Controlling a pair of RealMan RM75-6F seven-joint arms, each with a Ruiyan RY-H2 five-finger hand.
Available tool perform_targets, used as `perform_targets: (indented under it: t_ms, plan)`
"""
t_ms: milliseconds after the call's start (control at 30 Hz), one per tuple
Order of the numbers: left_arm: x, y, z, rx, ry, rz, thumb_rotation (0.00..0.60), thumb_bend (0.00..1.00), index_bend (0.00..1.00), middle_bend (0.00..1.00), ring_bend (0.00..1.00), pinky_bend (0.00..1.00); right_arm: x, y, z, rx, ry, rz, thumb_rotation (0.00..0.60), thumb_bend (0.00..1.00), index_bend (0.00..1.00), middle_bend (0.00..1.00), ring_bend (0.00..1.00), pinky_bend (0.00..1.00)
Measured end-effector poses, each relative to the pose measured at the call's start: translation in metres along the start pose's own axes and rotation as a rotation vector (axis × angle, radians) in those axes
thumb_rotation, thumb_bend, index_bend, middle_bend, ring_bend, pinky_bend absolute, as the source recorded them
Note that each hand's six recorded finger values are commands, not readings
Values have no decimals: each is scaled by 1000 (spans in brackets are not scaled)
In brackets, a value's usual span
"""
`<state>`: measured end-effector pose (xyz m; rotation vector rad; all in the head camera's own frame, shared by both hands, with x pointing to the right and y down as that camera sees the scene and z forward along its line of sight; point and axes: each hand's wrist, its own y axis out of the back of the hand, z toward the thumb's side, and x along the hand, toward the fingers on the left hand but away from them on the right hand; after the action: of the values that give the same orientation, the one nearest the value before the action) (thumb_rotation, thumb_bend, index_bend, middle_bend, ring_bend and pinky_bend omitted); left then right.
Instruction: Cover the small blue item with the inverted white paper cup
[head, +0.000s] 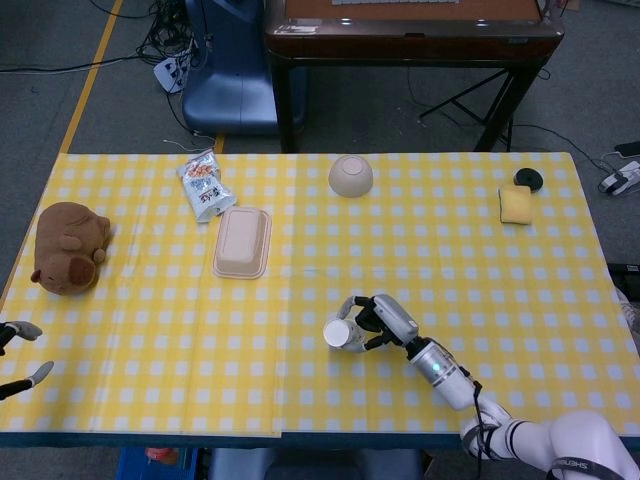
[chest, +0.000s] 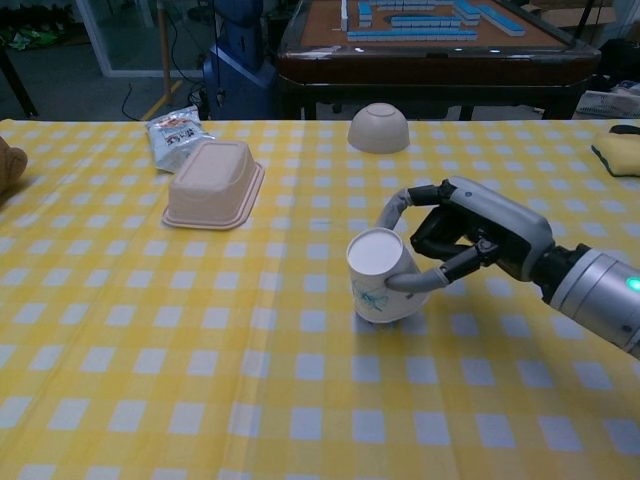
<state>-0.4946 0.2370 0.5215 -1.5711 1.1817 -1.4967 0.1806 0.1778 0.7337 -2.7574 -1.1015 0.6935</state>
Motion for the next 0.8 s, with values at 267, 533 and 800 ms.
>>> perform_targets:
  t_ms: [267,533,800]
  plan:
    - [0,1,-1,-3,2,3,600,171,531,479,383,512,-1,-6,-5,6,-6,34,600,14,512,1000,1000,1000]
    - [0,2,-1,-3,-2,3,600,171,531,479,383,512,8,2,-4,60,-2,58,600,0,124,1000,1000,1000]
    - [-1,1,1,0,-8,-1,600,171,531,479,383,512,23,16,12,158,32,16,600,6,350,1000,1000,1000]
